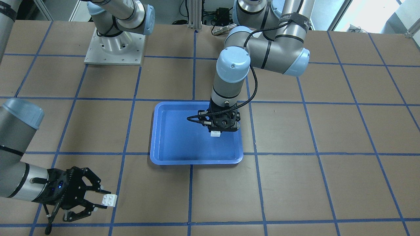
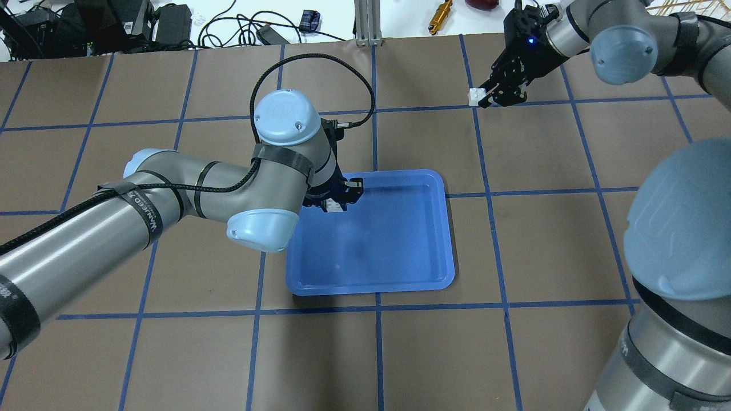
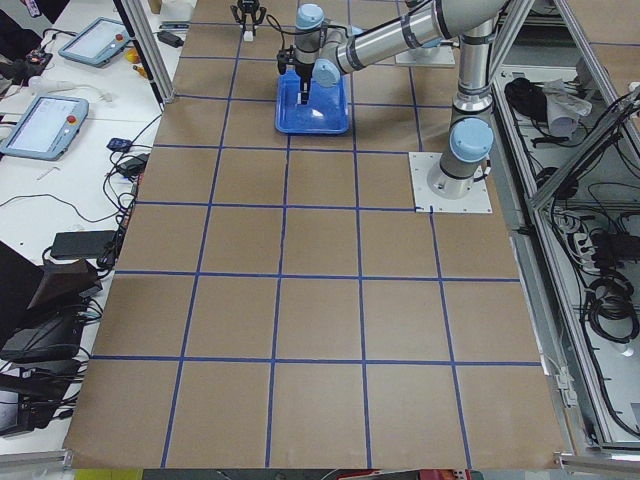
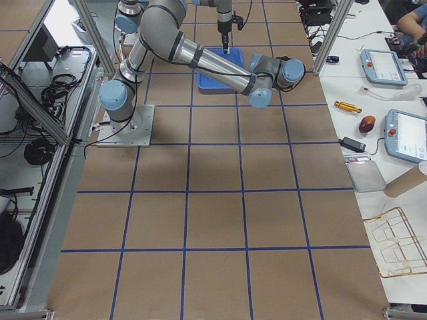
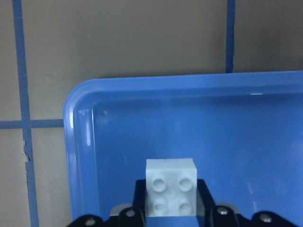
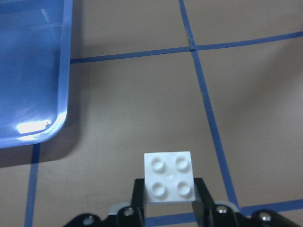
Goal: Assemble white blocks and place on blue tray
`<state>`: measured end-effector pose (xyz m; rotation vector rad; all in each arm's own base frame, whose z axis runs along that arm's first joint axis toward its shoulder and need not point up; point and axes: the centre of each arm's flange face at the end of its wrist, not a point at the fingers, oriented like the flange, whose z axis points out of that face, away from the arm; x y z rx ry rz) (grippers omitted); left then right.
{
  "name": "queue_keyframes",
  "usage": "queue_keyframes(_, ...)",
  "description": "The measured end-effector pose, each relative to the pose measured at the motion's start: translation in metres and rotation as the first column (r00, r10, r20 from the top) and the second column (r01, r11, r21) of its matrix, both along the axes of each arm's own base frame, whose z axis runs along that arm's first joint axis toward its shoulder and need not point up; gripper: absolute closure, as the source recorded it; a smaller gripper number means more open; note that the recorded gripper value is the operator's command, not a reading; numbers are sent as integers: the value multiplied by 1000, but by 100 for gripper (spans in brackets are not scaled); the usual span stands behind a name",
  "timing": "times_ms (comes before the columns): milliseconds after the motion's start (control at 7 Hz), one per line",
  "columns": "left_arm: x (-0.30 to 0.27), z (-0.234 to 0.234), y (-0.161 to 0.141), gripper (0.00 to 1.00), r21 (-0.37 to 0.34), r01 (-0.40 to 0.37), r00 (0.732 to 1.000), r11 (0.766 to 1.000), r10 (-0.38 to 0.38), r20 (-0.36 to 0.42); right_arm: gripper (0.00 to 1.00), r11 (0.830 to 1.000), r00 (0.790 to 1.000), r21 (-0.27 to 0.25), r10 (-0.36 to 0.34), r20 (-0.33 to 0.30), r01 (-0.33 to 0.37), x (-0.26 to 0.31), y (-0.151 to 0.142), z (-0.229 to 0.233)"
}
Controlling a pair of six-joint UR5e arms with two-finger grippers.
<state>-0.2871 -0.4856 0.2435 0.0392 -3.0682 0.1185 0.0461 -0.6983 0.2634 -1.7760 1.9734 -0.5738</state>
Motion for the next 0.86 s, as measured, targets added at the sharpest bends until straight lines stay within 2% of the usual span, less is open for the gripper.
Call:
queue_keyframes(429,-8,-21,3,92,27,-39,999,999,39,2,100,1000,1000,2,1,3,-1,19,75,-10)
queue_keyframes(857,-18,-31,8,92,47,-62,998,997,61,8,100,999,1000,-29,13,-4,-13,56,122,-17)
